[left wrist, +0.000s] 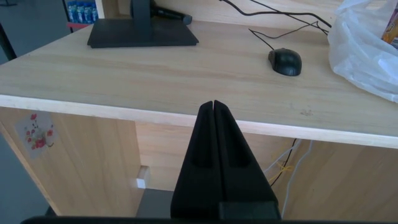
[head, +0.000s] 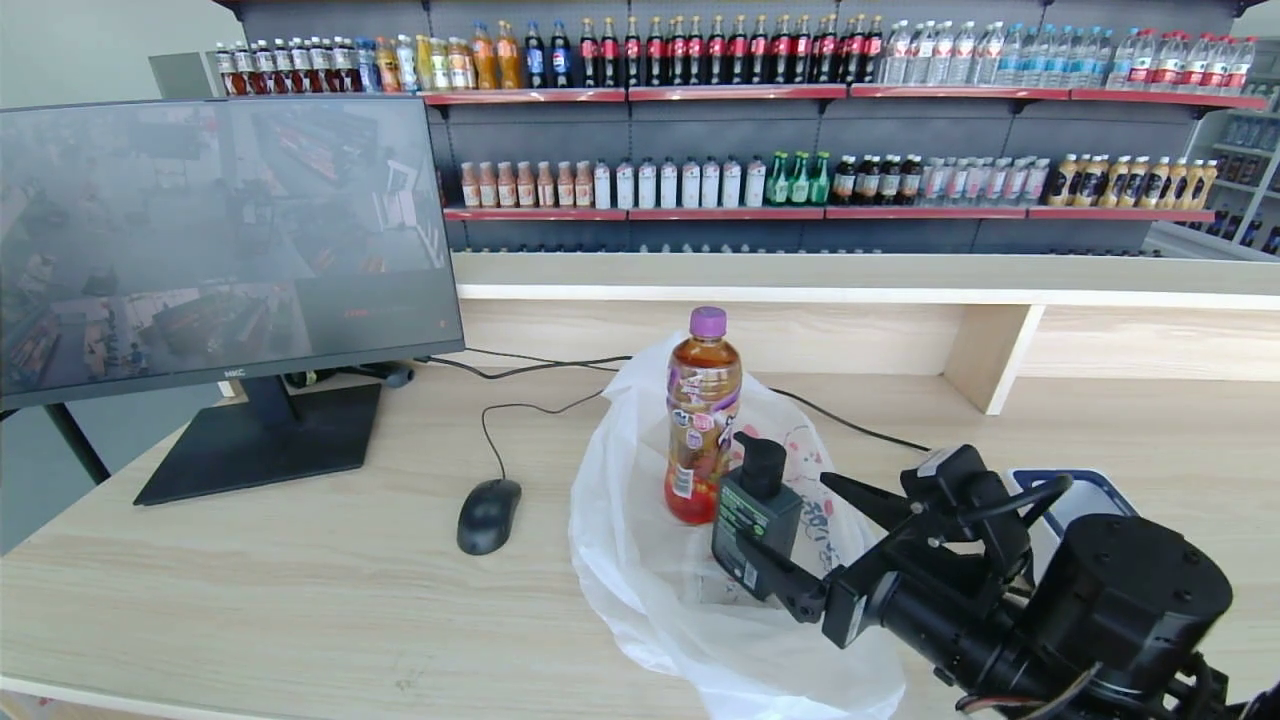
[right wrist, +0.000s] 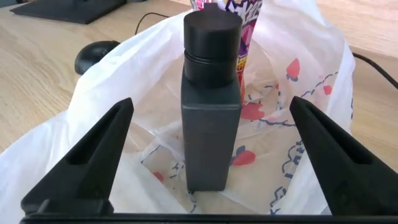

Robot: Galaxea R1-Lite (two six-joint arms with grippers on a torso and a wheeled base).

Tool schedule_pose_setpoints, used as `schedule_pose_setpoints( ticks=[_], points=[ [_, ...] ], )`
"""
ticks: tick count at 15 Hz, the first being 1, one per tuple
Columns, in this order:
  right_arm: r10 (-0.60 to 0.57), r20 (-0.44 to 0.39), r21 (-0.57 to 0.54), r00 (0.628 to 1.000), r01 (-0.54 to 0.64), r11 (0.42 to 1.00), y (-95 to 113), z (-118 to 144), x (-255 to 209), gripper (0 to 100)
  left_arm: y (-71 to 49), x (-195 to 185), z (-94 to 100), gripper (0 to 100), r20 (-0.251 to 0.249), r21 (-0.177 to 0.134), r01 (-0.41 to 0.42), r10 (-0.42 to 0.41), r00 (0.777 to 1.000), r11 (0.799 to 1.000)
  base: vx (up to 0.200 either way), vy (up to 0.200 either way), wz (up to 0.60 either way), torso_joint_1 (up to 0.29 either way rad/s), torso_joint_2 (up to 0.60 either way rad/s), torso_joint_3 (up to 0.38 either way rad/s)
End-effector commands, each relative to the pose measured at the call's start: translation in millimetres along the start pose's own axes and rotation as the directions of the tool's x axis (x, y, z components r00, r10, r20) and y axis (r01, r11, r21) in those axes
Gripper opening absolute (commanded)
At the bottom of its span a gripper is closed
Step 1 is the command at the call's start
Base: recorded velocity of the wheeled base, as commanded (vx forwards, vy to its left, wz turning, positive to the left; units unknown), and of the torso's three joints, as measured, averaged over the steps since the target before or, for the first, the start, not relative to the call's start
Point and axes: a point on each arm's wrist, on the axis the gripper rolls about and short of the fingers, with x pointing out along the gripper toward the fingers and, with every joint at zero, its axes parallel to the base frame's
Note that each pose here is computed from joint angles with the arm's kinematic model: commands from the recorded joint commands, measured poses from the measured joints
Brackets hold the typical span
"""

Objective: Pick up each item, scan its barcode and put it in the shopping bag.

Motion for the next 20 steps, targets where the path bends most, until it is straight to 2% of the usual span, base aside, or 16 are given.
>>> schedule_pose_setpoints(
  ticks=[1, 5, 8, 9, 11, 12, 14, 15, 16, 18, 19, 20],
  points=[
    [-0.003, 0.055, -0.006, 0.998, 0.003, 1.0, -1.5, 13.9, -10.8, 100, 0.0, -0.1, 0.2, 0, 0.001, 0.0, 0.0, 0.0, 1.0, 1.0, 0.0, 0.0, 0.0, 0.0, 0.0, 0.0],
    [-0.051, 0.111, -0.002, 0.993, 0.051, 0.999, -14.1, 28.4, -38.2, 100, 0.0, 0.0, -0.2, 0, 0.0, -0.002, 0.0, 0.0, 1.0, 1.0, 0.0, 0.0, 0.0, 0.0, 0.0, 0.0],
    [-0.106, 0.187, -0.005, 0.977, 0.109, 0.994, -25.2, 39.8, -89.6, 100, 0.0, -0.1, 0.2, 0, 0.001, -0.002, 0.0, 0.0, 1.0, 1.0, 0.0, 0.0, 0.0, 0.0, 0.0, 0.0],
    [-0.12, 0.228, -0.003, 0.966, 0.124, 0.992, -27.1, 45.2, -101.5, 100, 0.0, 0.0, -0.2, 0, 0.0, -0.002, 0.0, 0.0, 1.0, 1.0, 0.0, 0.0, 0.0, 0.0, 0.0, 0.0],
    [-0.138, 0.381, -0.005, 0.914, 0.151, 0.989, -28.7, 66.2, -129.6, 100, 0.0, 0.0, -0.2, 0, 0.0, -0.002, 0.0, 0.0, 1.0, 1.0, 0.0, 0.0, 0.0, 0.0, 0.0, 0.0],
    [-0.144, 0.431, -0.012, 0.891, 0.166, 0.986, -29.2, 72.3, -140.0, 100, 0.0, 0.0, -0.2, 0, 0.0, -0.002, 0.0, 0.0, 1.0, 1.0, 0.0, 0.0, 0.0, 0.0, 0.0, 0.0],
    [-0.184, 0.468, -0.009, 0.864, 0.213, 0.977, -33.5, 76.7, -149.4, 100, 0.0, 0.0, -0.2, 0, 0.0, -0.002, 0.0, 0.0, 1.0, 1.0, 0.0, 0.0, 0.0, 0.0, 0.0, 0.0],
    [-0.202, 0.463, -0.019, 0.863, 0.237, 0.971, -35.0, 76.2, -157.0, 100, 0.0, -0.1, 0.2, 0, 0.001, 0.0, 0.0, 0.0, 1.0, 1.0, 0.0, 0.0, 0.0, 0.0, 0.0, 0.0],
    [-0.198, 0.411, -0.037, 0.89, 0.234, 0.972, -34.1, 70.7, -161.4, 100, 0.0, -0.1, 0.2, 0, 0.001, -0.002, 0.0, 0.0, 1.0, 1.0, 0.0, 0.0, 0.0, 0.0, 0.0, 0.0],
    [-0.182, 0.256, -0.067, 0.949, 0.205, 0.976, -30.7, 50.9, -181.8, 100, 0.0, 0.0, -0.2, 0, 0.0, -0.002, 0.0, 0.0, 1.0, 1.0, 0.0, 0.0, 0.0, 0.0, 0.0, 0.0],
    [-0.177, 0.178, -0.083, 0.968, 0.194, 0.978, -28.6, 38.3, -195.3, 100, 0.0, -0.1, 0.2, 0, 0.001, -0.002, 0.0, 0.0, 1.0, 1.0, 0.0, 0.0, 0.0, 0.0, 0.0, 0.0],
    [-0.119, 0.121, -0.12, 0.986, 0.134, 0.984, -25.1, 29.5, -209.3, 100, 0.0, 0.0, -0.2, 0, 0.0, 0.001, 0.002, -0.002, 1.0, 1.0, 0.0, 0.0, 0.0, 0.0, 0.0, 0.0]
  ],
)
